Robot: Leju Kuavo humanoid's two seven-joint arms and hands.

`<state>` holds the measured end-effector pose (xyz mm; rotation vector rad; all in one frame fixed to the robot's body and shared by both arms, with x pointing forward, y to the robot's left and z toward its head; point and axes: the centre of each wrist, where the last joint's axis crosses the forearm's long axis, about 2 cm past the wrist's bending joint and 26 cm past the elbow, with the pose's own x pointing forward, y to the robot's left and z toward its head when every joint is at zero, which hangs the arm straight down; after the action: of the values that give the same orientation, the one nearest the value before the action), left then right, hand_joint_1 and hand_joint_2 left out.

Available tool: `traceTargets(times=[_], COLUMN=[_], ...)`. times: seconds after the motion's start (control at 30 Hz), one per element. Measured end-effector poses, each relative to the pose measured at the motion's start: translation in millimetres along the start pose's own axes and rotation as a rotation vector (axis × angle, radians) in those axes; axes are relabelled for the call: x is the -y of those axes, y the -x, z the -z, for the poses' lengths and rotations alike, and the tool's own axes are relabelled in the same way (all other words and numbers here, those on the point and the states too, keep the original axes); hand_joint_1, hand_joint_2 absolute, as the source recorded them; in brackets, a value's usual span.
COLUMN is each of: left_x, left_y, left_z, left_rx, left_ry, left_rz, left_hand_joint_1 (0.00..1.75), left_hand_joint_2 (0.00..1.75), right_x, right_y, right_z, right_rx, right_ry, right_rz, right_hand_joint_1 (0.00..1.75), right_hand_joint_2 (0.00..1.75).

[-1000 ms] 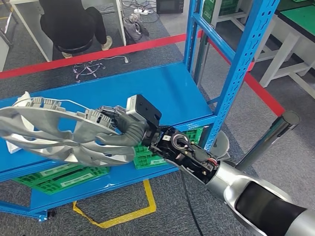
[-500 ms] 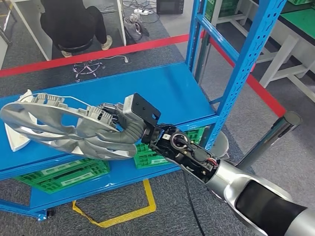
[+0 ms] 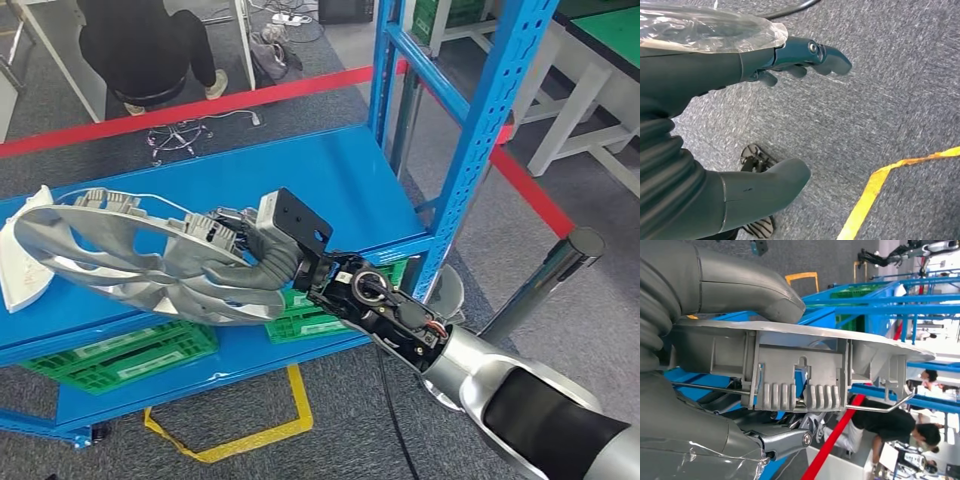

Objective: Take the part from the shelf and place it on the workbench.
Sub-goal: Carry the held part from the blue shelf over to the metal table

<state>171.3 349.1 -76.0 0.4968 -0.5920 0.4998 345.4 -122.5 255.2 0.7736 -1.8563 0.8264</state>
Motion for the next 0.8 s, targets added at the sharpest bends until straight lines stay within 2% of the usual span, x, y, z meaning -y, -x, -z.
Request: traceTargets(times=[0.8], left_x=[3.5], left_y=[-2.2], left_z=[-0.8], left_rx=[0.004], left_ry=[0.018], left_rz=[0.016], left_hand_joint_1=[0.0], left_hand_joint_2=[1.75], right_x=[1.8], right_y=[4.0], right_z=[-4.1], right_rx=[-0.012], right_ry=[0.003], right_rz=[-0.016], right_hand_joint_1=[1.75], right_hand_joint_2=[1.75])
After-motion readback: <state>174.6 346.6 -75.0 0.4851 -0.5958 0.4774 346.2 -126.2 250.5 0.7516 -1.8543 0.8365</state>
